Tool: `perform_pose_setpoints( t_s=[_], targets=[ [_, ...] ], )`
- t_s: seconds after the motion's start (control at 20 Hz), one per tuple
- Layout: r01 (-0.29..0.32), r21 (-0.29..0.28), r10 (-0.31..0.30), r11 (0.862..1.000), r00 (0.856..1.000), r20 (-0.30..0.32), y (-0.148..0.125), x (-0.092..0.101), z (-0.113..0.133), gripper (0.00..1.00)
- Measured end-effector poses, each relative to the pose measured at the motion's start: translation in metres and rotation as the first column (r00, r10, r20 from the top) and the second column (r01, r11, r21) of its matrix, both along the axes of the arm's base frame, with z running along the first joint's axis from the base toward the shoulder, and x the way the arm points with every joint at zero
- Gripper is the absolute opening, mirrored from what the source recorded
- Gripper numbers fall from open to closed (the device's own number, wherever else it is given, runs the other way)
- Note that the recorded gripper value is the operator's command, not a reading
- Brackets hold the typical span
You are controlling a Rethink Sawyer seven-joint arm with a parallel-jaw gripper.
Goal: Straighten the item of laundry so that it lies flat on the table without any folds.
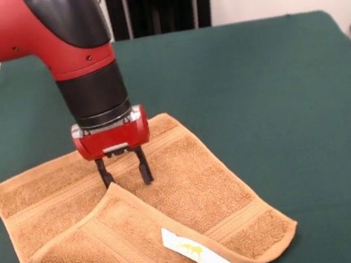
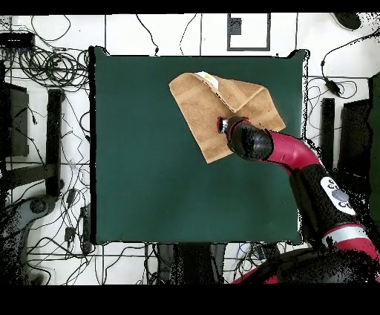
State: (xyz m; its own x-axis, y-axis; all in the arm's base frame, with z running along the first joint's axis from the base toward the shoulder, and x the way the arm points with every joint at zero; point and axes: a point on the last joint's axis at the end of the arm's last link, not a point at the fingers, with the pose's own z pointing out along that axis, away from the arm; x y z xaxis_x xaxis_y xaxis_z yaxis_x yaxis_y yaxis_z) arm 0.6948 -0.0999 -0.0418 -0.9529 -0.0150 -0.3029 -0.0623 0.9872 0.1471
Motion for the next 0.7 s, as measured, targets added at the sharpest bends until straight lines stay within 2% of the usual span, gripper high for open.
perform_pose_setpoints(
  t_s=[0.2, 0.35, 0.5, 0.55, 0.6, 0.7],
  targets=[
    [0.019, -0.040, -0.018, 0.999, 1.000, 0.012, -0.017, 0.010, 0.001, 1.00],
    [0.046, -0.063, -0.044, 0.997, 0.998, 0.033, -0.033, 0.024, 0.008, 1.00],
    [0.084, -0.087, -0.080, 0.993, 0.996, 0.048, -0.051, 0.049, 0.022, 1.00],
    [0.088, -0.089, -0.084, 0.992, 0.995, 0.048, -0.053, 0.052, 0.024, 1.00],
    [0.103, -0.096, -0.099, 0.990, 0.994, 0.047, -0.061, 0.068, 0.035, 1.00],
    [0.111, -0.099, -0.106, 0.989, 0.993, 0.046, -0.064, 0.079, 0.041, 1.00]
  ],
)
